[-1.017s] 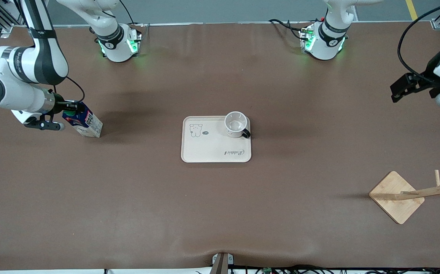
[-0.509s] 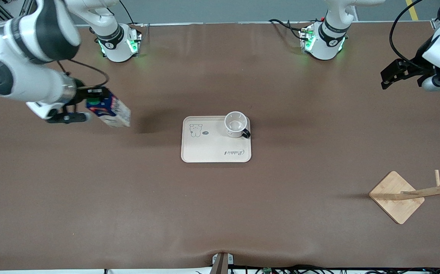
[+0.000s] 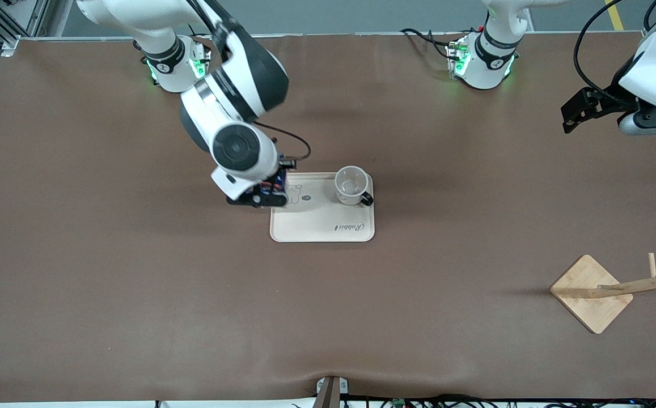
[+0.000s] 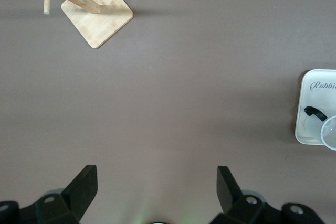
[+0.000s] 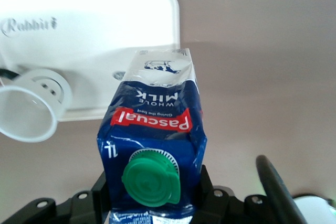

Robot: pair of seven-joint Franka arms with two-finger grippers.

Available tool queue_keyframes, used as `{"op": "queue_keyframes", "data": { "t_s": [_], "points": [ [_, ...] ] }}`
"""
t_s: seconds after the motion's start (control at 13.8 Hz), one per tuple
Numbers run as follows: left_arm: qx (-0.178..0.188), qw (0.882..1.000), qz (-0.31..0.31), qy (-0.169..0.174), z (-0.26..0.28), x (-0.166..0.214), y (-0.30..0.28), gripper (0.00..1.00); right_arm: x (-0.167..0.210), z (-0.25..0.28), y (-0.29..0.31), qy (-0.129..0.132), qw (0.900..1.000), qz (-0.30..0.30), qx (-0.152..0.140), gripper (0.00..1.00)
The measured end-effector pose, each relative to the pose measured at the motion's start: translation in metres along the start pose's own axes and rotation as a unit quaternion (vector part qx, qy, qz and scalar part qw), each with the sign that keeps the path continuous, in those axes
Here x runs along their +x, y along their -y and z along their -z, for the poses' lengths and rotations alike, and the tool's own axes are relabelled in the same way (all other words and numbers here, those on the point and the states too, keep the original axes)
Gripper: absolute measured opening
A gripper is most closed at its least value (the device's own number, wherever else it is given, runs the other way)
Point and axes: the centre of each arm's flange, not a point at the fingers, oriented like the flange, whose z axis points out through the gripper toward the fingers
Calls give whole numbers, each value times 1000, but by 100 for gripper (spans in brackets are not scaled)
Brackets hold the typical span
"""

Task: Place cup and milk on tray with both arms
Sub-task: 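Lift the milk carton and carry it toward the tray with the right gripper, then lower the milk carton onto the tray beside the mug, right gripper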

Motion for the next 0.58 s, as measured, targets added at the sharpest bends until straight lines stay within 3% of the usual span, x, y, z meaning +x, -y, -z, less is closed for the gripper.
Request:
{"op": "queue_keyframes", "data": {
  "t_s": [0.15, 0.58],
  "points": [
    [-1, 1000, 0, -6, 0, 2, -1, 100, 18, -10, 4, 2, 1000, -5, 11, 65],
    [-1, 1000, -3, -10, 0, 2, -3, 100, 25, -22, 12, 14, 999, -8, 32, 65]
  ]
}}
